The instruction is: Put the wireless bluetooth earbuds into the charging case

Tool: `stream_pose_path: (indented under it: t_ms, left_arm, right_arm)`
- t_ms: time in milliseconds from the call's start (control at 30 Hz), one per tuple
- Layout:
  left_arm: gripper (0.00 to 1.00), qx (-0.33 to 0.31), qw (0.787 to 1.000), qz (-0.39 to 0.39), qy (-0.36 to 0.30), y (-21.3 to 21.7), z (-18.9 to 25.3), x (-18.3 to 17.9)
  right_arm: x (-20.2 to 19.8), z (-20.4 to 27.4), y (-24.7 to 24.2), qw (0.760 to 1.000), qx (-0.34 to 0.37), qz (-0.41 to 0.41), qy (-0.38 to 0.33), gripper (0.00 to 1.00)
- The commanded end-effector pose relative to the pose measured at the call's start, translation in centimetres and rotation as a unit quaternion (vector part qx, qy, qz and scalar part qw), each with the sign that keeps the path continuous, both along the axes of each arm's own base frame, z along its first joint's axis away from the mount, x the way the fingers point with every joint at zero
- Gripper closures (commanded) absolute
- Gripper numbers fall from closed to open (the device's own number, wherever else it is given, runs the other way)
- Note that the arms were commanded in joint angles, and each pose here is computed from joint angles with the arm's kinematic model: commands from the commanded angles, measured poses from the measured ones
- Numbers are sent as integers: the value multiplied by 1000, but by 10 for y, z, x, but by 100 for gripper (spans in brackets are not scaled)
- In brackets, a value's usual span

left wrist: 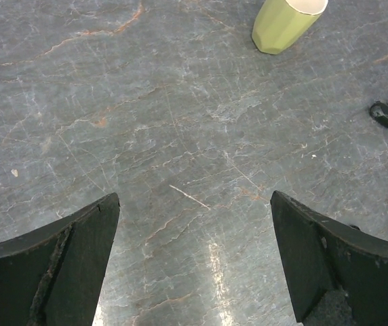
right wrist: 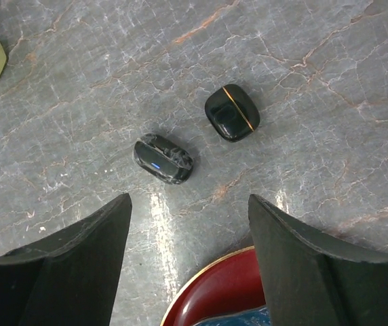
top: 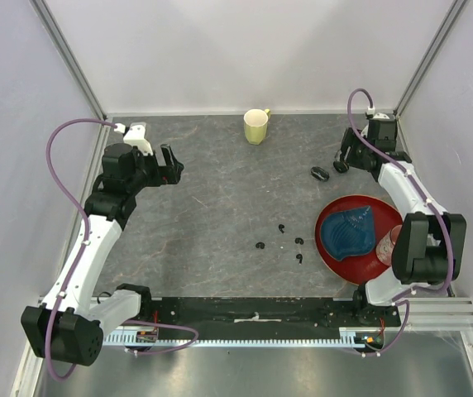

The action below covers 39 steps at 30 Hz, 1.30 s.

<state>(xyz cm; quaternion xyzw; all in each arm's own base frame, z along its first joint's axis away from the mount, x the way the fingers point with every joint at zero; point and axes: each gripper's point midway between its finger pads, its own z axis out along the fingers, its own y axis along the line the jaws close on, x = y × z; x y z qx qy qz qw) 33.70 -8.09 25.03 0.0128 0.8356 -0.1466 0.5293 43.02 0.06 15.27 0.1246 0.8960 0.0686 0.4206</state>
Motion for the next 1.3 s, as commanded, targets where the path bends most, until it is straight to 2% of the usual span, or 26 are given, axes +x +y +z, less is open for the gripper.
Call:
stream_pose_path:
  t_ms: [0, 133, 267, 367, 400, 433, 500, 600, 700, 767, 867, 933, 1167, 1267]
  left_arm:
    - [2, 26, 1000, 14, -1, 10, -3, 2]
    - [2, 30, 999, 15, 3, 10, -5, 3]
    - [2, 34, 999, 19, 7, 12, -14, 6]
    - [7, 33, 999, 11, -10, 10, -25, 6]
    - [7, 32, 999, 13, -20, 11, -26, 5]
    - [7, 29, 998, 18, -44, 12, -20, 6]
    - [4, 28, 998, 27, -50, 15, -30, -2]
    - [2, 30, 998, 26, -45, 13, -40, -4]
    - [2, 25, 999, 14, -23, 7, -31, 1]
    - [2, 17, 1000, 0, 1, 1, -19, -3]
    - [2, 10, 1000, -22, 14, -7, -18, -5]
    - [2, 15, 999, -28, 12, -7, -20, -7]
    - [1, 19, 999, -30, 17, -7, -19, -7]
    - [1, 20, 999, -30, 13, -6, -16, -8]
  right_arm:
    - [20, 8, -7, 1000, 9, -11, -5, 25]
    - [21, 4, -9, 1000, 14, -14, 2, 25]
    - [25, 8, -6, 999, 31, -18, 6, 20]
    - [30, 14, -4, 998, 48, -29, 17, 16]
    - [37, 34, -6, 998, 57, -38, 4, 16]
    - [39, 35, -4, 997, 64, -39, 11, 16]
    - [44, 47, -2, 997, 67, -32, 7, 18]
    - [48, 37, -14, 998, 40, -46, 33, 18]
    - [40, 0, -25, 996, 0, -45, 76, 20]
    - [44, -11, -29, 998, -25, -28, 58, 19]
    - [37, -35, -23, 996, -20, -3, 83, 18]
    - [37, -34, -16, 996, -11, 21, 86, 18]
    - [49, -58, -23, 991, -69, 71, 93, 18]
    - [53, -66, -35, 983, -121, 89, 108, 19]
